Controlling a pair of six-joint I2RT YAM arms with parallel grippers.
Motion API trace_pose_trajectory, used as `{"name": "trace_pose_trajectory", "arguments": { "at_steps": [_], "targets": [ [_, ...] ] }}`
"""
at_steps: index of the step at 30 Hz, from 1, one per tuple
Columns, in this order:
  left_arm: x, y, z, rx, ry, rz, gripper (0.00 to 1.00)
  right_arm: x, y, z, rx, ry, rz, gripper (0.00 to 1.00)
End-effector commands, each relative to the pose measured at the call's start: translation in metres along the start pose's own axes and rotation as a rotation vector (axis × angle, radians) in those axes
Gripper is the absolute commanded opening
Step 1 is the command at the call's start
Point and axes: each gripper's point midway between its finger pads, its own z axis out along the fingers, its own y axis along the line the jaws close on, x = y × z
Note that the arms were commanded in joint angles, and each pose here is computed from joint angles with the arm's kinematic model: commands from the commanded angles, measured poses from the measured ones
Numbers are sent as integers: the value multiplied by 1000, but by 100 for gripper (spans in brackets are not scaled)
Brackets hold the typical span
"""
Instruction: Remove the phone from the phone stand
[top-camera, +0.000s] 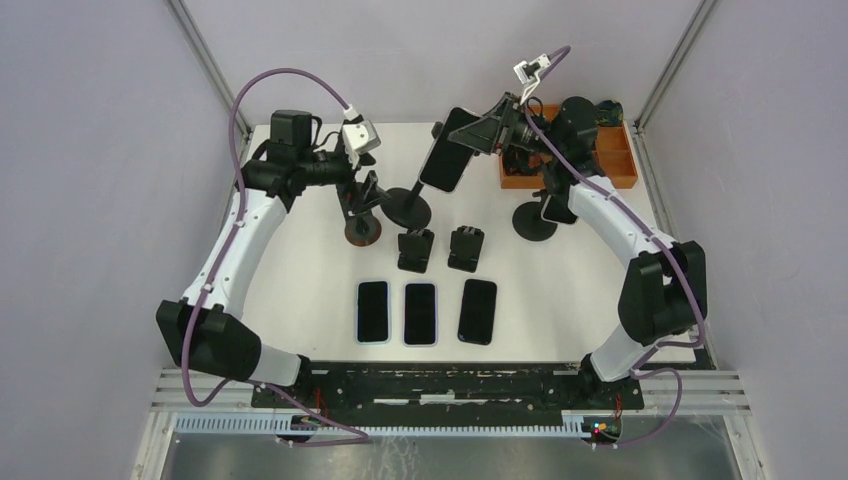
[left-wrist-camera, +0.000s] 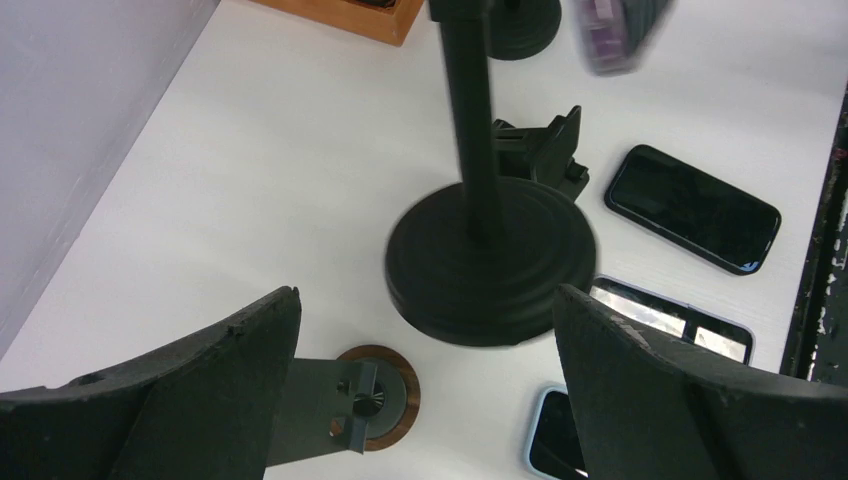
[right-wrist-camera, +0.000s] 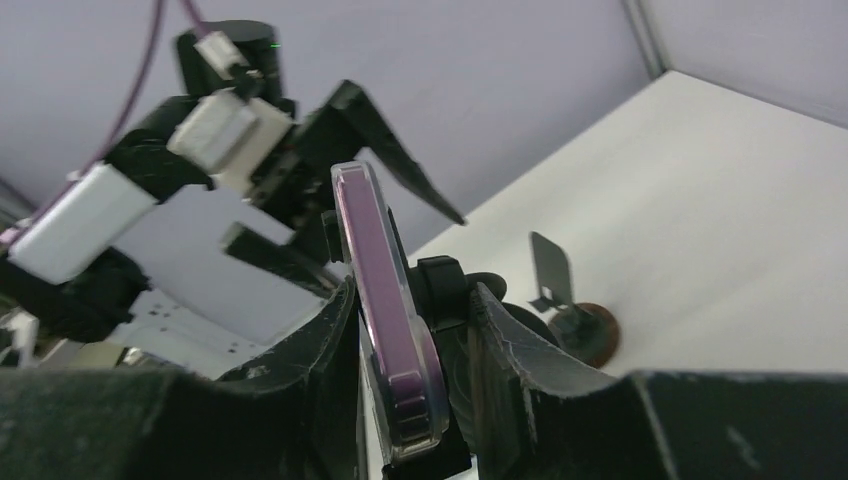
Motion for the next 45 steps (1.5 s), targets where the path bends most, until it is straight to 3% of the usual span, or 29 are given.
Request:
{"name": "trace_pose_trajectory", "arguments": {
  "at_steps": [1, 9, 18, 26, 33, 42, 45],
  "targets": [
    [-34, 3, 3, 34, -111, 56, 100, -36, 96, -9, -237, -100, -64, 0],
    [-46, -44, -4, 205, -196, 40, 100, -22, 142, 11, -324, -84, -40, 0],
    [-34, -103, -18, 386, -216, -41, 100, -12, 178, 26, -368, -61, -38, 0],
    [-39, -110, -19, 358, -251, -84, 99, -17, 207, 23, -427, -141, -4, 0],
    [-41, -103, -18, 318, -246, -77, 78, -11, 219, 19, -445, -197, 35, 0],
    [-53, -101, -18, 314, -269, -93, 54, 4, 225, 17, -360, -266, -25, 0],
    [-49, -103, -16, 321, -262, -103, 39, 8, 225, 21, -344, -276, -33, 0]
  ]
}}
